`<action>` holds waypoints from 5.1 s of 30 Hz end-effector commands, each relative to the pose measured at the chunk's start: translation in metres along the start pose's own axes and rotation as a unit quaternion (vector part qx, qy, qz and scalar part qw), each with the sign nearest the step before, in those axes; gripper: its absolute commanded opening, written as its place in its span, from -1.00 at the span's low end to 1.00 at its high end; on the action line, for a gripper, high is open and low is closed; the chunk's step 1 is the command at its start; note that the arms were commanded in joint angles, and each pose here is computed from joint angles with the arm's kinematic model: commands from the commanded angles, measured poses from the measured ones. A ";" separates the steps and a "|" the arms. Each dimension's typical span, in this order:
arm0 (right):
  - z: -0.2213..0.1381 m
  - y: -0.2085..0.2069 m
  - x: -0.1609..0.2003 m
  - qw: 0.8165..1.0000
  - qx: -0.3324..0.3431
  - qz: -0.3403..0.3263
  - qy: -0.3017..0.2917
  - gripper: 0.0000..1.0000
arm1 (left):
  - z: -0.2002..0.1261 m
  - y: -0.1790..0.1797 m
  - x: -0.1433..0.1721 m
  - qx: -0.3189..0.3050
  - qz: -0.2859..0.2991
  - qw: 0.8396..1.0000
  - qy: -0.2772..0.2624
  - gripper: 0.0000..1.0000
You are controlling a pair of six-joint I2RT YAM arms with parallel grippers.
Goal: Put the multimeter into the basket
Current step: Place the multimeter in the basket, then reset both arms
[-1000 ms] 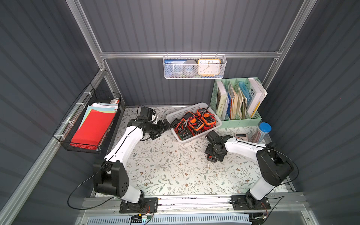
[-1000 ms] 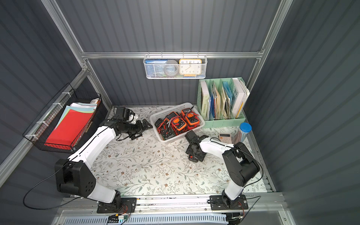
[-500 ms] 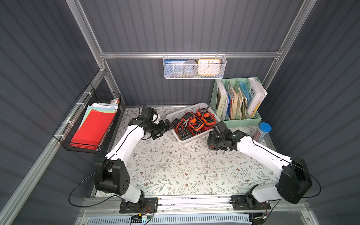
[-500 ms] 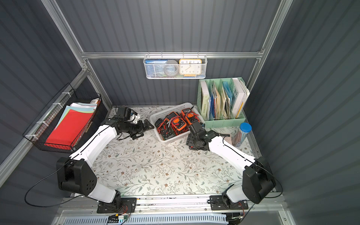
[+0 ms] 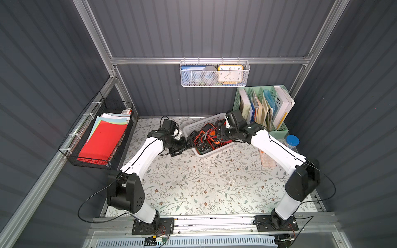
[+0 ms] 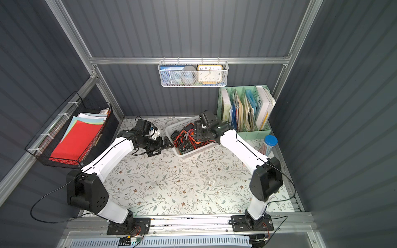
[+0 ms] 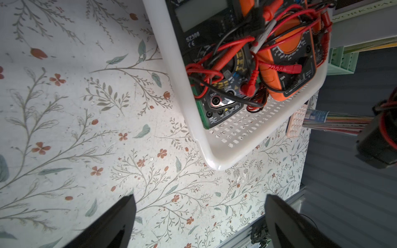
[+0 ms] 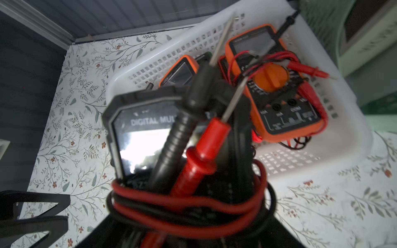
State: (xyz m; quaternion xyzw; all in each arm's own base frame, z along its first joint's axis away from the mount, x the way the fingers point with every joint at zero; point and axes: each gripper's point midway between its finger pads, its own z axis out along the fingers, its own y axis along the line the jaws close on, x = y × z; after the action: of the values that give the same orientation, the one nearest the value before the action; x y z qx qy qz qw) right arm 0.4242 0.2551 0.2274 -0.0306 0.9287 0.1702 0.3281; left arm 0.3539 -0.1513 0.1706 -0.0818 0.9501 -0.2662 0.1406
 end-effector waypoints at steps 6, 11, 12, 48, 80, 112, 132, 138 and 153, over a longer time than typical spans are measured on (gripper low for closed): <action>0.025 0.010 -0.008 0.997 0.003 -0.074 0.028 0.05 | -0.011 0.009 -0.003 -0.035 0.002 0.999 -0.020 0.99; 0.039 0.014 -0.009 0.994 0.022 -0.103 0.024 0.07 | -0.011 0.008 -0.004 -0.034 -0.001 0.999 -0.023 0.99; 0.042 0.015 -0.009 0.994 0.025 -0.106 0.023 0.07 | -0.011 0.008 -0.004 -0.034 -0.002 0.999 -0.022 0.99; 0.061 0.024 -0.021 0.994 0.034 -0.100 0.021 0.98 | -0.014 0.001 -0.011 -0.022 -0.011 0.999 -0.032 0.99; -0.166 -0.102 -0.022 0.955 0.102 0.024 -0.277 0.98 | -0.090 0.033 -0.054 -0.132 0.160 0.917 -0.340 0.99; -0.050 -0.317 0.089 0.890 0.329 0.047 -0.312 0.98 | 0.025 0.179 -0.020 -0.330 0.267 0.818 -0.388 0.99; -0.021 -0.306 0.088 0.923 0.235 0.014 -0.305 0.98 | 0.052 0.227 -0.037 -0.295 0.188 0.883 -0.313 0.99; -0.021 -0.306 0.089 0.923 0.234 0.012 -0.306 0.98 | 0.053 0.227 -0.037 -0.294 0.187 0.883 -0.314 0.99; -0.021 -0.305 0.088 0.923 0.233 0.012 -0.307 0.98 | 0.053 0.227 -0.037 -0.294 0.187 0.883 -0.313 0.99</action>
State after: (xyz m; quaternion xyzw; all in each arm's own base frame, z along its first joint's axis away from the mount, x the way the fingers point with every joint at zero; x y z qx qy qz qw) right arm 0.3925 -0.0352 0.0930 0.1117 0.8014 -0.0514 0.5854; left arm 0.3987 0.0266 0.0318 -0.0279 0.8697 0.1010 0.4822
